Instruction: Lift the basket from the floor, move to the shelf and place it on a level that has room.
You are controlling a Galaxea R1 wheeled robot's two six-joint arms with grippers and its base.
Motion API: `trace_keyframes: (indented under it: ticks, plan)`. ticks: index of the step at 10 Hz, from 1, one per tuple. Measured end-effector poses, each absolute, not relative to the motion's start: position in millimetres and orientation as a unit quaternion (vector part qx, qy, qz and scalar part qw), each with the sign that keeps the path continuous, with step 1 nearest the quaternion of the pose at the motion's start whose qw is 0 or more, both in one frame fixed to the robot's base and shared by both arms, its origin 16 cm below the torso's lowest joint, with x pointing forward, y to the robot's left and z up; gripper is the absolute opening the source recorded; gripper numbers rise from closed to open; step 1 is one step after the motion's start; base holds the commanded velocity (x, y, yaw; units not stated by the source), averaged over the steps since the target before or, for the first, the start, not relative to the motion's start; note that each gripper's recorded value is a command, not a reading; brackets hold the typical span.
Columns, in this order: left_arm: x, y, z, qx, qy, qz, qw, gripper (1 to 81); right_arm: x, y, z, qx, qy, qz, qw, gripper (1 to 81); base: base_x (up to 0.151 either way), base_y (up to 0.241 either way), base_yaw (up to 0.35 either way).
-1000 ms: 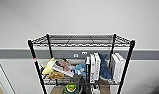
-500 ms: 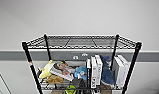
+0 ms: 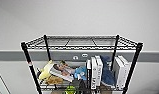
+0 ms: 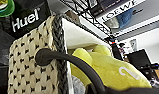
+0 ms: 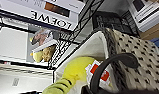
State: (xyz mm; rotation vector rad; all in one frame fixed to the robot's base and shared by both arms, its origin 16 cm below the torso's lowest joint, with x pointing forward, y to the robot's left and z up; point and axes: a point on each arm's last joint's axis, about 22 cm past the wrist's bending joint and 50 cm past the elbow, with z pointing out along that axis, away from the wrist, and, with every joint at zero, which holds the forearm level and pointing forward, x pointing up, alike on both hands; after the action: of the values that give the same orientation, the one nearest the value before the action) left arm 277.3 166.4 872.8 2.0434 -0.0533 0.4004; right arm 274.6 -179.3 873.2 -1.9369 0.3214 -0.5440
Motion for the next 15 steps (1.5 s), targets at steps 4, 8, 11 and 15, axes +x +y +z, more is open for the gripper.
trace_keyframes:
  ticks: [4, 8, 11, 15]
  plan:
    - [273, 161, 901, 0.837, -0.037, 0.175, 0.518, 1.0, 267, -179, 907, -0.800, 0.123, -0.233, 0.538, 1.0, 0.000, 0.000, 0.000]
    - [283, 160, 957, 0.820, -0.071, 0.209, 0.529, 1.0, 276, -183, 958, -0.785, 0.100, -0.263, 0.552, 1.0, 0.000, 0.000, 0.000]
    - [280, 160, 986, 0.812, -0.086, 0.221, 0.534, 1.0, 275, -178, 992, -0.774, 0.078, -0.273, 0.566, 1.0, 0.000, 0.000, 0.000]
    - [271, 143, 1034, 0.793, -0.082, 0.206, 0.567, 1.0, 274, -178, 1041, -0.757, 0.066, -0.287, 0.583, 1.0, 0.000, 0.000, 0.000]
